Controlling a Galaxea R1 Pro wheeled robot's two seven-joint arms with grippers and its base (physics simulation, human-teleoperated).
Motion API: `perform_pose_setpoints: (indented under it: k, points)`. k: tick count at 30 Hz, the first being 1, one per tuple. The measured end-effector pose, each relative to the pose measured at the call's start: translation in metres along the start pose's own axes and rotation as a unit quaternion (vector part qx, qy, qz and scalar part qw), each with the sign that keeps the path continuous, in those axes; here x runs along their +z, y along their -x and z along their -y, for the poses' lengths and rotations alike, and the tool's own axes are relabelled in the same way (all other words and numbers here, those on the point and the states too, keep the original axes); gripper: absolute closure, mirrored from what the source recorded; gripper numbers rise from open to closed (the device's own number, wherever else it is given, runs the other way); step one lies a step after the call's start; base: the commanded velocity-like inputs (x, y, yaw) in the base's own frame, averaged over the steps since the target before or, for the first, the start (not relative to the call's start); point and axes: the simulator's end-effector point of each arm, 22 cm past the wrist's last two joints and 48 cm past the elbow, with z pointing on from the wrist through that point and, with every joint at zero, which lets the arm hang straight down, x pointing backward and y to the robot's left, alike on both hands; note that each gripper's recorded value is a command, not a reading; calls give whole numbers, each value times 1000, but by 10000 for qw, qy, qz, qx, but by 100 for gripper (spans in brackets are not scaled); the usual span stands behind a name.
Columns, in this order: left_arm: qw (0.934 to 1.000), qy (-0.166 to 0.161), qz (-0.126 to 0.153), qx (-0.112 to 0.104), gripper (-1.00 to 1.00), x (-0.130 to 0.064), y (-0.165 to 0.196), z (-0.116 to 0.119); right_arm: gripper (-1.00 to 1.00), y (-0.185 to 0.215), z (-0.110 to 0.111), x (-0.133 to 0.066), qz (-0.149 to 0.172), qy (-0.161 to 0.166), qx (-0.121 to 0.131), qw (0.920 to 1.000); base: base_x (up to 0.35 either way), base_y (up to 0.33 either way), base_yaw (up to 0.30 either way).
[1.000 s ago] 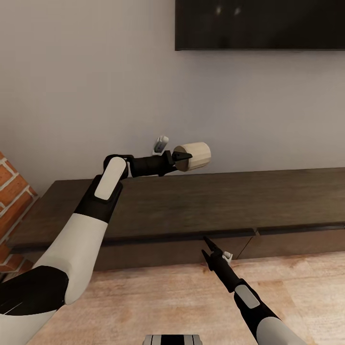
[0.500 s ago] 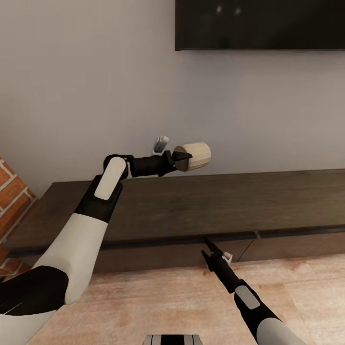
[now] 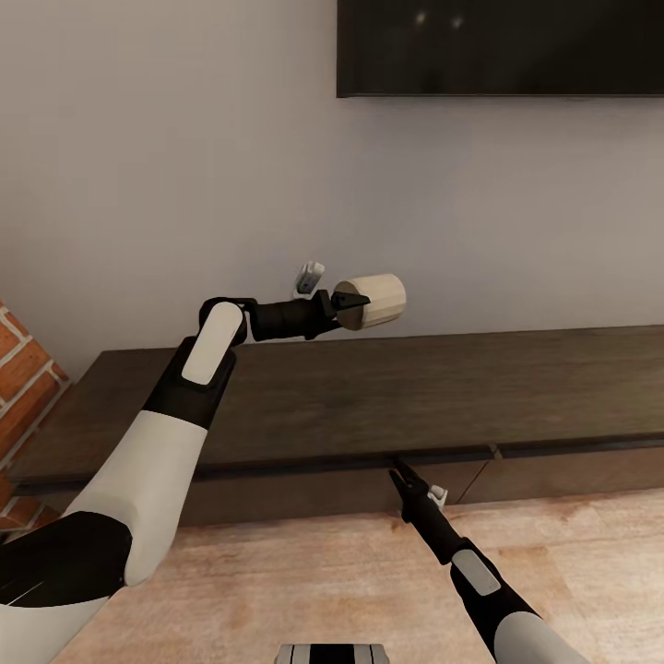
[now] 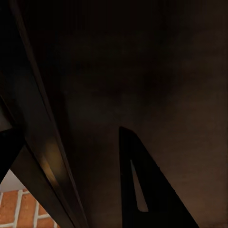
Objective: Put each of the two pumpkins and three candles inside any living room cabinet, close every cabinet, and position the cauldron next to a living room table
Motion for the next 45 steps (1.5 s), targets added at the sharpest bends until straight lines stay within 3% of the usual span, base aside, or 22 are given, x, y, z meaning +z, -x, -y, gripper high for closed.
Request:
perform_pose_setpoints:
  k: [28, 37, 45]
  points:
    - [10000, -14, 15, 37, 100, -2, 2, 6, 100, 0, -4, 0, -12, 24, -31, 10000, 0, 0, 0]
    - [9998, -68, 85, 194, 100, -10, 9, 31, 100, 1, -24, 1, -14, 148, -159, 9998, 0, 0, 0]
    - [9997, -53, 84, 202, 100, -10, 9, 30, 100, 1, -24, 1, -16, 147, -160, 9998, 0, 0, 0]
